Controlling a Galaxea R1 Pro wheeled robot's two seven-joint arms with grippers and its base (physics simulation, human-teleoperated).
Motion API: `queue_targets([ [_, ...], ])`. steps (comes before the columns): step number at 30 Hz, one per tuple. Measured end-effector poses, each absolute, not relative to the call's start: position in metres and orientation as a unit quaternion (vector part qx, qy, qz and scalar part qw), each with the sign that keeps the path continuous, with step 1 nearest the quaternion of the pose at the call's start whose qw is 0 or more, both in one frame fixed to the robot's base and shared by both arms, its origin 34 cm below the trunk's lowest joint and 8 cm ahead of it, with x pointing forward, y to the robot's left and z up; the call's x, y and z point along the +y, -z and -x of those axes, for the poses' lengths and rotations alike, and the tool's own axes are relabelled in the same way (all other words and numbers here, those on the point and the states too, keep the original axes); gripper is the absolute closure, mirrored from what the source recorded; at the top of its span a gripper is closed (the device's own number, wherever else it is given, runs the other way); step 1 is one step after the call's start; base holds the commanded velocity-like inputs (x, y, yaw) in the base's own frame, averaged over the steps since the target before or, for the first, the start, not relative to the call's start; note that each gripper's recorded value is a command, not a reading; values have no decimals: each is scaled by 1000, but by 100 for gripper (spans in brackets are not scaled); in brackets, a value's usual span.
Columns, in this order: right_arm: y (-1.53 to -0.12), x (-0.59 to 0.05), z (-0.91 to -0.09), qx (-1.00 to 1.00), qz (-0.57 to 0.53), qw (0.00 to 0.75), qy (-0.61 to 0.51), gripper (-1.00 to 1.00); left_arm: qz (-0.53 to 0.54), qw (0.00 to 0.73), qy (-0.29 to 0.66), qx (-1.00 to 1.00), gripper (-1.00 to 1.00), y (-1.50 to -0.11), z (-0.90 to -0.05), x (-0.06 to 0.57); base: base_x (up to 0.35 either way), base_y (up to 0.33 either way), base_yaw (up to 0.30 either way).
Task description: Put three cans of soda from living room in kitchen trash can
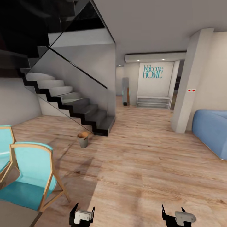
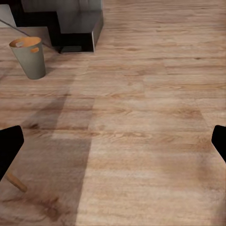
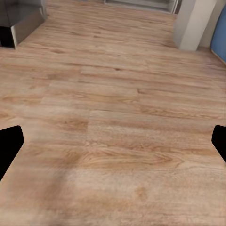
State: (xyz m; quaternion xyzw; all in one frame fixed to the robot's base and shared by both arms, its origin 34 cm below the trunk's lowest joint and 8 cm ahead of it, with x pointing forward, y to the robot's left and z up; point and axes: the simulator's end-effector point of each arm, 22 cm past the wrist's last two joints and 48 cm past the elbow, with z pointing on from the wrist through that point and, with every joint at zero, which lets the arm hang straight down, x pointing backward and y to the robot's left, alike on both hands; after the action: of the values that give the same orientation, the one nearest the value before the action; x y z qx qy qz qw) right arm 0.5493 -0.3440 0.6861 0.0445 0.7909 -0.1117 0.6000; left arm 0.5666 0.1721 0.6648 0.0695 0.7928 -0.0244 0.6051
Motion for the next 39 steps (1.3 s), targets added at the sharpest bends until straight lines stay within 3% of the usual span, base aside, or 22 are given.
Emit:
queue_targets([
  [39,-686,-343,-550,791,-44,600,111,-100,-69,605,23,793,-100,-665,-567,173,322,-114,12],
])
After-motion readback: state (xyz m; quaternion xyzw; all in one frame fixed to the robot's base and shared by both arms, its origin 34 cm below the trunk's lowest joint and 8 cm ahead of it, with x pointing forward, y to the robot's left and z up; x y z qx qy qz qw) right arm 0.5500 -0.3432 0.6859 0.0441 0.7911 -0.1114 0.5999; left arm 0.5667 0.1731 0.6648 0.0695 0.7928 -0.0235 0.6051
